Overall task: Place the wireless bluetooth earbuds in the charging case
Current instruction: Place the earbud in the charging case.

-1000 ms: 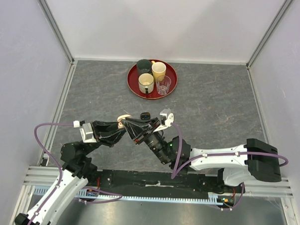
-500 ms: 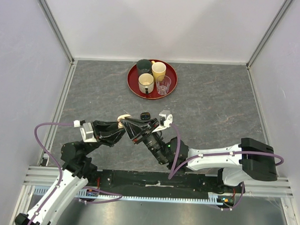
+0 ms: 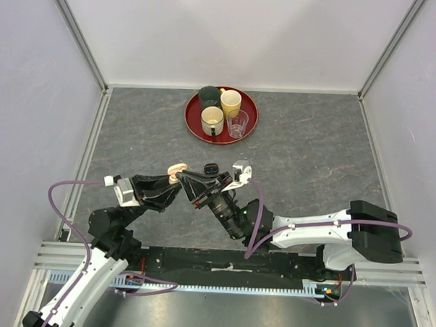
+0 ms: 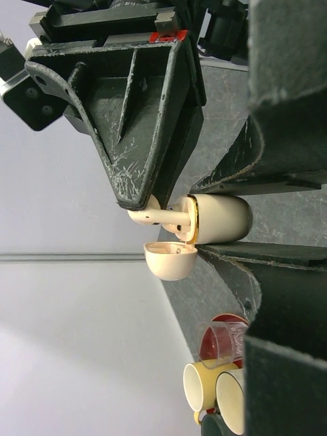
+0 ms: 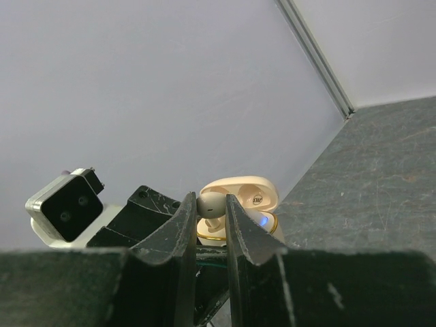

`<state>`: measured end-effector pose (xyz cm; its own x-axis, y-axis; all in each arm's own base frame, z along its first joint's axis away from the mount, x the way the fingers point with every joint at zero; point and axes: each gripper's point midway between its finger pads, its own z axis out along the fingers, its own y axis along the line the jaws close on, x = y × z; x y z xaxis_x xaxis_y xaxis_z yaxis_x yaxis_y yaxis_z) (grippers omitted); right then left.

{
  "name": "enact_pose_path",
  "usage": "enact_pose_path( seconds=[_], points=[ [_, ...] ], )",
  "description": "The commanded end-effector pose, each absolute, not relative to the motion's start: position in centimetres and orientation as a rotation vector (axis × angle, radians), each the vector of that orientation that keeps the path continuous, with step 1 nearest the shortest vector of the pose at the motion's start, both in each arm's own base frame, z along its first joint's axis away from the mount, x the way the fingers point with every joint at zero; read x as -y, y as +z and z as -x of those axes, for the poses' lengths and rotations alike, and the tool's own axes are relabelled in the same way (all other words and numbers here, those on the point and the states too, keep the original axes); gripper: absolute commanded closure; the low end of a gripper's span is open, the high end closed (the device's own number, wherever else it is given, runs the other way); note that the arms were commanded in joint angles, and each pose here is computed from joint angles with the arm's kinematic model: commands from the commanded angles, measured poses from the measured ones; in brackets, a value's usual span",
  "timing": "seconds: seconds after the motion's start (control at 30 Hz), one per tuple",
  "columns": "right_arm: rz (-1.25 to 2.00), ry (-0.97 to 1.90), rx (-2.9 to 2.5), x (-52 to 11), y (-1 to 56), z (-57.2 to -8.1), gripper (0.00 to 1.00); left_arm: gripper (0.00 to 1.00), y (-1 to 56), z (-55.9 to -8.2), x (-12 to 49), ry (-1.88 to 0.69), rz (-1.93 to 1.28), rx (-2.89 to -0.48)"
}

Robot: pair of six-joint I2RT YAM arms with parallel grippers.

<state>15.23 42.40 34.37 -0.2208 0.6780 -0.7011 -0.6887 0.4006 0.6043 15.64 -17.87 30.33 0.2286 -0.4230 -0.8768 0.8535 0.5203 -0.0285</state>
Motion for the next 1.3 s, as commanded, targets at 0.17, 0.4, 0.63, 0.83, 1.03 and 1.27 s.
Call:
enact_pose_path(
  seconds=[0.17, 0.4, 0.63, 0.83, 1.03, 1.27],
  points=[
    [0.061, 1.205, -1.356, -43.5, 32.8, -15.0, 1.0, 0.98, 33.6, -15.1, 16.7, -0.884, -0.482, -0.853],
    [0.063, 1.228, -1.336, -43.9, 33.8, -14.7, 1.0, 0.98, 33.0, -15.2, 17.0, -0.895, -0.499, -0.87],
    [0.07, 1.218, -1.354, -44.2, 33.4, -14.8, 1.0, 0.98, 33.3, -15.3, 16.8, -0.887, -0.486, -0.86],
    [0.107, 1.171, -1.414, -44.5, 32.0, -14.8, 1.0, 0.98, 33.5, -15.4, 16.7, -0.88, -0.477, -0.857],
    [0.148, 1.146, -1.442, -44.8, 31.4, -14.5, 1.0, 0.98, 33.6, -15.4, 16.7, -0.877, -0.48, -0.856],
    [0.156, 1.14, -1.452, -44.7, 31.3, -14.3, 1.0, 0.98, 33.6, -15.5, 16.7, -0.876, -0.477, -0.856]
  ],
)
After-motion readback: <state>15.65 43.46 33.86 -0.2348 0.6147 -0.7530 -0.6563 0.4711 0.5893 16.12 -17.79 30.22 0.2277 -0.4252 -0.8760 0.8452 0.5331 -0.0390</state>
